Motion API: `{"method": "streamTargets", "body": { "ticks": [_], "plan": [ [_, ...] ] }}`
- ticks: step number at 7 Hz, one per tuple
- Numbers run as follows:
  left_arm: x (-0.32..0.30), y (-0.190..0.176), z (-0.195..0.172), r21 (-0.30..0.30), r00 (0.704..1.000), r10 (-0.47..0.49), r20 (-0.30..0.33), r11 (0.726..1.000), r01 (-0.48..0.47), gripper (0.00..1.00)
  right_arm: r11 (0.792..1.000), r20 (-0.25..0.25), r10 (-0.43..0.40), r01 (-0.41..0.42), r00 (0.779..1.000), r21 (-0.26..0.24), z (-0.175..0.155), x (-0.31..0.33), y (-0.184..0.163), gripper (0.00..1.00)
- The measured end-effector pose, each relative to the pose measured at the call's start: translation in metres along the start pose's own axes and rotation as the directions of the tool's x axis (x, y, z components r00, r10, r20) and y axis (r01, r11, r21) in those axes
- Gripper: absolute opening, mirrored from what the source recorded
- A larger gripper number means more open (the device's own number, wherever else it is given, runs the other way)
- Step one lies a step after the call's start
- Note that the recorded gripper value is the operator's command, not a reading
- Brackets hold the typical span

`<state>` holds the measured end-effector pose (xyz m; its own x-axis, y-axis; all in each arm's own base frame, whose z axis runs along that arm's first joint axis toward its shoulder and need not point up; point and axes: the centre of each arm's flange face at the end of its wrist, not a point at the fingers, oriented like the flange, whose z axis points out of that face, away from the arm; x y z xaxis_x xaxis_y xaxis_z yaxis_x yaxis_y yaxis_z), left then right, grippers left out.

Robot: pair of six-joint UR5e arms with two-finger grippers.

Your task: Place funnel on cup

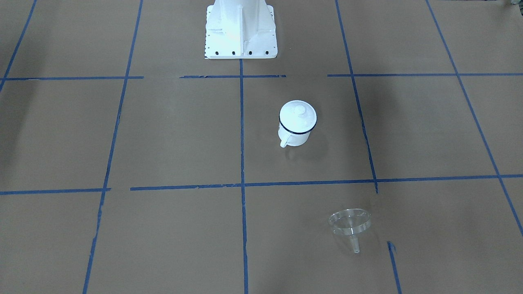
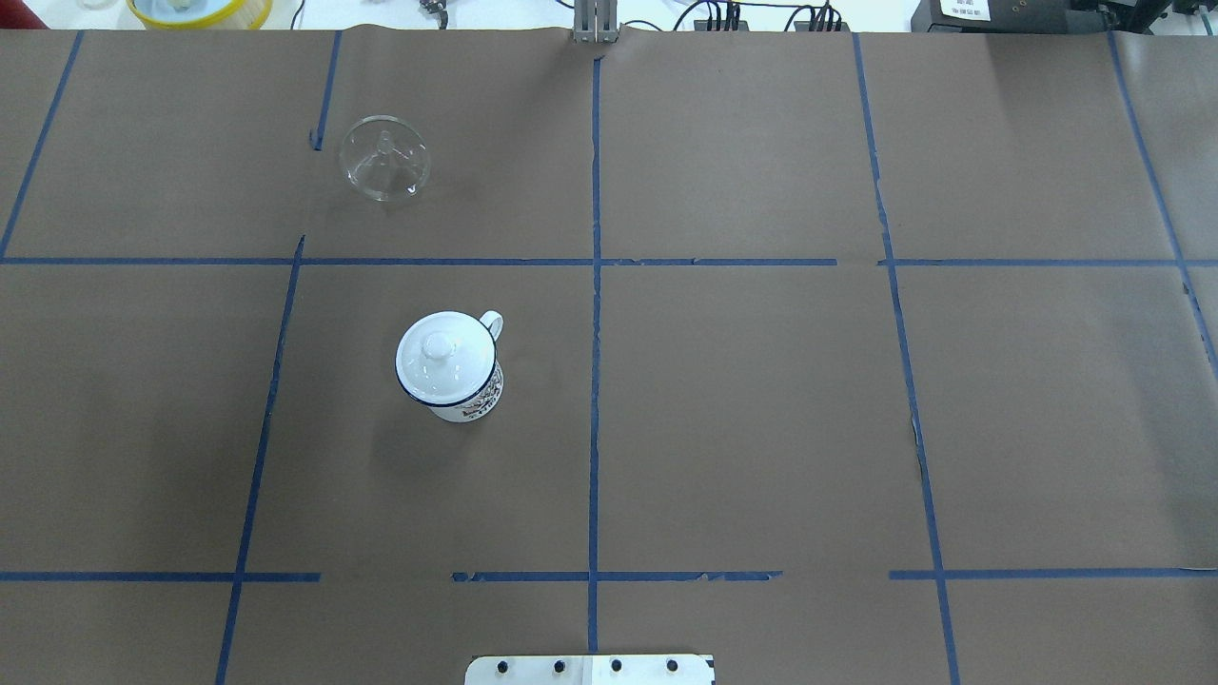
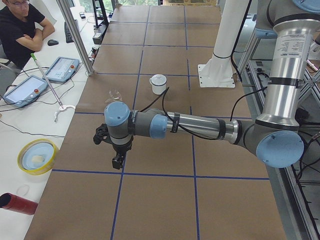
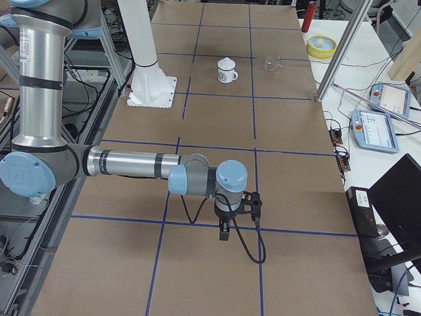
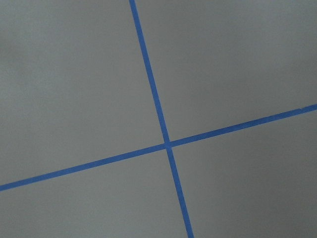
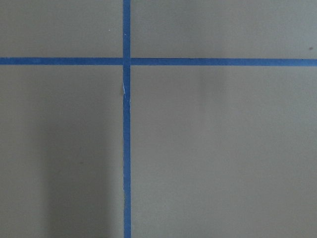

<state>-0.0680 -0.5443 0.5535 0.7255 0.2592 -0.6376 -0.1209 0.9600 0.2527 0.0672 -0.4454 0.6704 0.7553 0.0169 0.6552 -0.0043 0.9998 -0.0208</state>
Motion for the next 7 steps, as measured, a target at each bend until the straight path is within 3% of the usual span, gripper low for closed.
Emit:
{"method": "streamTargets", "body": {
  "ticks": [3, 7],
  "plan": [
    [0.069, -0.046, -0.065, 0.062, 1.0, -0.013, 0.0, 0.998, 0.013, 1.0, 1.0, 0.0, 0.0, 0.0, 1.0, 0.0, 0.0, 0.0, 0.0, 1.0],
    [0.291, -0.112, -0.065, 0.102, 0.998, -0.026, -0.055, 0.994, 0.031, 1.0, 1.0, 0.0, 0.0, 0.0, 1.0, 0.0, 0.0, 0.0, 0.0, 1.0]
  ]
}}
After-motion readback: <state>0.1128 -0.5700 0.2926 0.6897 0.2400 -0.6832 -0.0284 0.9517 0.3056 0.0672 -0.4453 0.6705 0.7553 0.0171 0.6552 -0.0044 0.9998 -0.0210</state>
